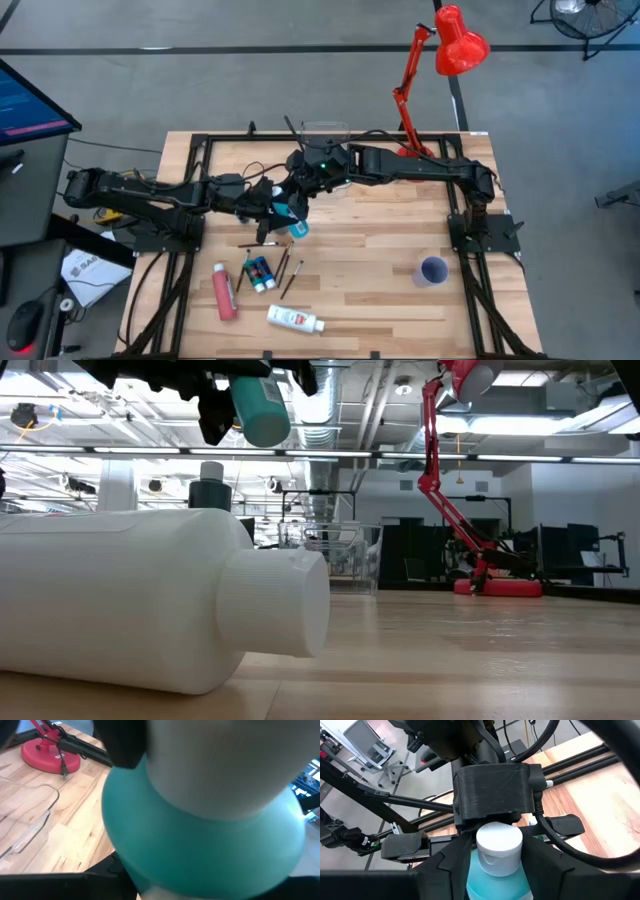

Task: Pick & Place Paint Supplies
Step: Put the light blue paint bottle into the transparent bin

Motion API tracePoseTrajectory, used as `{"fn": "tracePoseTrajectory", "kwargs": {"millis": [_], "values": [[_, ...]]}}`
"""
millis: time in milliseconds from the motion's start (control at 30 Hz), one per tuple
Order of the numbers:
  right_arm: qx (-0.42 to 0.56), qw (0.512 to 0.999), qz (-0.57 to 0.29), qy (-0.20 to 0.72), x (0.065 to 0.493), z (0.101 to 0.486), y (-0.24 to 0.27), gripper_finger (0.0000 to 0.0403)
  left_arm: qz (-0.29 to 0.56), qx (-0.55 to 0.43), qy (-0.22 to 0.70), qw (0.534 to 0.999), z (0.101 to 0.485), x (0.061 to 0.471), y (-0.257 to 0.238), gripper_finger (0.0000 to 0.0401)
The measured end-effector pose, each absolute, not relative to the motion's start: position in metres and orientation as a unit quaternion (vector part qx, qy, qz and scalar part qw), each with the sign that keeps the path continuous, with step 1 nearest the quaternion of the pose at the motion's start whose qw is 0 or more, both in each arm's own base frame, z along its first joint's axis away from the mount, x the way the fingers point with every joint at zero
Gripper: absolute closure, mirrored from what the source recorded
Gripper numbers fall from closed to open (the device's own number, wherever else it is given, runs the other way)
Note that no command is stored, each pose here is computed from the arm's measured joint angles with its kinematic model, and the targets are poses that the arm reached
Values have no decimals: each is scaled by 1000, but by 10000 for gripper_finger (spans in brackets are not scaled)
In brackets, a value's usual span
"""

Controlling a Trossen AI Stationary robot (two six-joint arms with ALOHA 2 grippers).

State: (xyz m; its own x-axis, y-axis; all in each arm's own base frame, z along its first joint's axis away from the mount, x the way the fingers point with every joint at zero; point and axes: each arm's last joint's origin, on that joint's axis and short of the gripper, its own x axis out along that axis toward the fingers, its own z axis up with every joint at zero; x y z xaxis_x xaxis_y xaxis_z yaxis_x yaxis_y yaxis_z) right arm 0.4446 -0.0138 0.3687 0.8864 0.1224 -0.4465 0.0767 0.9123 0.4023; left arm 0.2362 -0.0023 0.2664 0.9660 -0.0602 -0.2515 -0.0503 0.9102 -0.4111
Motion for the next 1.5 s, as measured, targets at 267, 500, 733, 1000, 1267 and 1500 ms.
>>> {"fn": "tracePoseTrajectory", "kwargs": {"millis": [267, 500, 733, 1000, 1267, 1500], "values": [[208, 949, 12, 238, 445, 369, -14, 265, 7, -212, 128, 969, 266, 236, -2, 228], [207, 949, 12, 238, 445, 369, -14, 261, 10, -212, 123, 969, 267, 237, -2, 228], [207, 949, 12, 237, 445, 369, -14, 242, 22, -211, 116, 970, 268, 237, 0, 228], [207, 950, 8, 235, 445, 369, -14, 240, 23, -211, 114, 971, 268, 237, 0, 228], [204, 951, -1, 234, 445, 369, -15, 277, 25, -213, 112, 970, 269, 237, 0, 228], [212, 949, -6, 234, 445, 369, -15, 286, 23, -214, 112, 970, 269, 237, 0, 228]]}}
